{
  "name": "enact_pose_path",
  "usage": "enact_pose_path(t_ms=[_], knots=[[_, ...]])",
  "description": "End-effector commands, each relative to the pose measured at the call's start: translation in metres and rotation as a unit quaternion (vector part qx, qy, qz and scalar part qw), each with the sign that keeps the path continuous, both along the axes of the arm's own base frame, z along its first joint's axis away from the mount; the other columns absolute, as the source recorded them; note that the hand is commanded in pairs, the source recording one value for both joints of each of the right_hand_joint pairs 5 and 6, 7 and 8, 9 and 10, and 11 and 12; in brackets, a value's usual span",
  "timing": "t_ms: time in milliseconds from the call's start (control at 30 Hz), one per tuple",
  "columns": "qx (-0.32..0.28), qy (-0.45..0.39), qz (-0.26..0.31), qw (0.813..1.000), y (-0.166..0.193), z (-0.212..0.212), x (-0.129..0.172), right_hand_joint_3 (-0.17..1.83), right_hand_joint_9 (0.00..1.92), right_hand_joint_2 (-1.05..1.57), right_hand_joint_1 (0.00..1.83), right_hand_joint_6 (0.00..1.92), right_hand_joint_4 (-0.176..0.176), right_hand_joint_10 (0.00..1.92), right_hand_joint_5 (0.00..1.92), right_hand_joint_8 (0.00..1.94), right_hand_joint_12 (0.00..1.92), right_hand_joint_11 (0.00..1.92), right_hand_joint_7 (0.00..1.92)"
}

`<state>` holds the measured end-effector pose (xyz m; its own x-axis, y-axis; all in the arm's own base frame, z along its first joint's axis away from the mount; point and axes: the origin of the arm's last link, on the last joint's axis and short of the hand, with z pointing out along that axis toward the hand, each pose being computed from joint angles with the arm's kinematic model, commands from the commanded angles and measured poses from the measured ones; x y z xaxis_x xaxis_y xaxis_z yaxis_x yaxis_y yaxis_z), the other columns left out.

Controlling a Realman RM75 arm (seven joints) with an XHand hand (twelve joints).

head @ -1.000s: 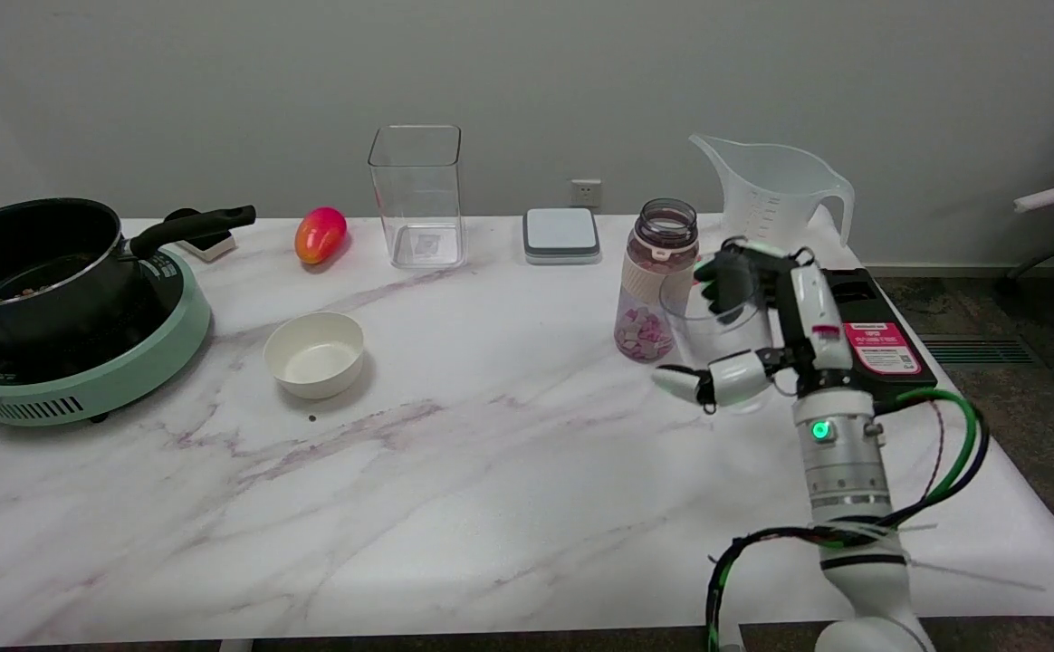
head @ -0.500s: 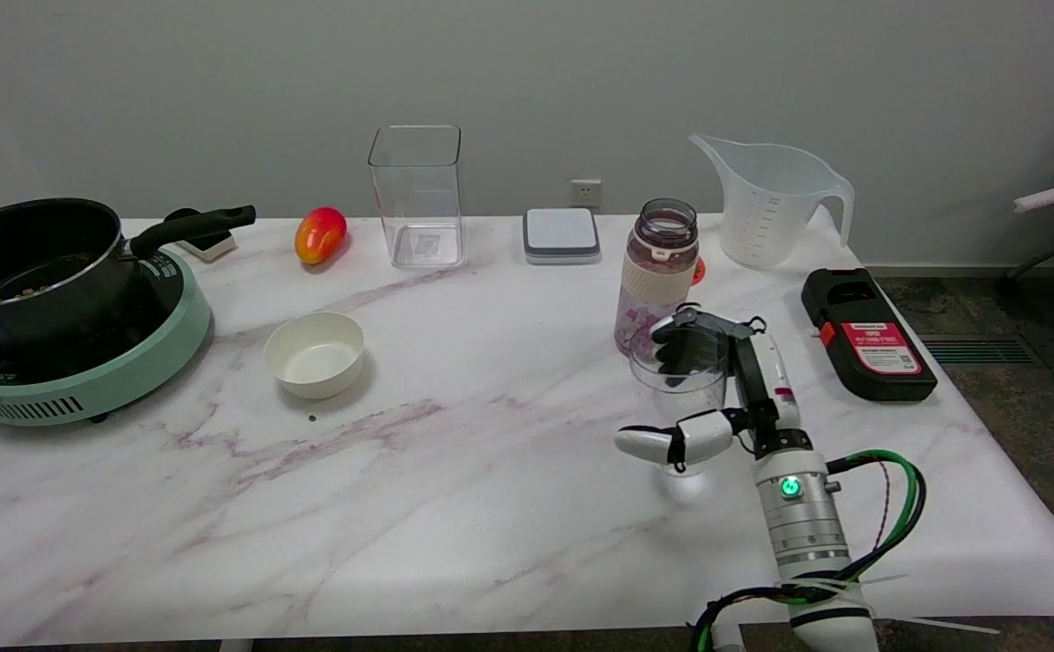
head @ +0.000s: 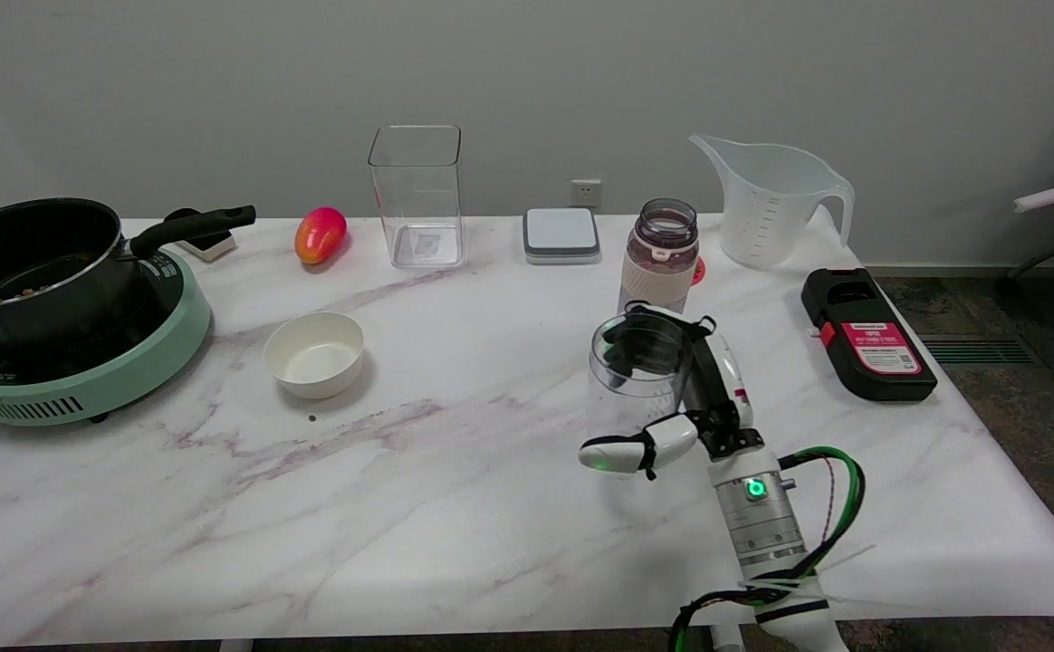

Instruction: Place the measuring cup onto the table.

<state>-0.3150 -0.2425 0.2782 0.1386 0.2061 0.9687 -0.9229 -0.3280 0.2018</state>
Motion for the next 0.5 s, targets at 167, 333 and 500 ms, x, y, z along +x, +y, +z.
enact_pose_path(t_ms=[167, 333, 500], knots=[[0.119, -0.082, 0.026, 0.989, -0.066, -0.017, -0.023, 0.47, 1.62, 1.33, 1.22, 1.43, 0.0, 1.62, 1.43, 1.62, 1.43, 1.43, 1.62], [0.127, -0.089, 0.011, 0.988, -0.075, -0.002, -0.031, 0.49, 1.59, 1.29, 1.23, 1.41, 0.0, 1.59, 1.41, 1.6, 1.41, 1.41, 1.6], [0.119, -0.074, 0.007, 0.99, -0.072, -0.002, -0.035, 0.49, 1.6, 1.3, 1.22, 1.42, 0.0, 1.6, 1.42, 1.61, 1.43, 1.43, 1.61]])
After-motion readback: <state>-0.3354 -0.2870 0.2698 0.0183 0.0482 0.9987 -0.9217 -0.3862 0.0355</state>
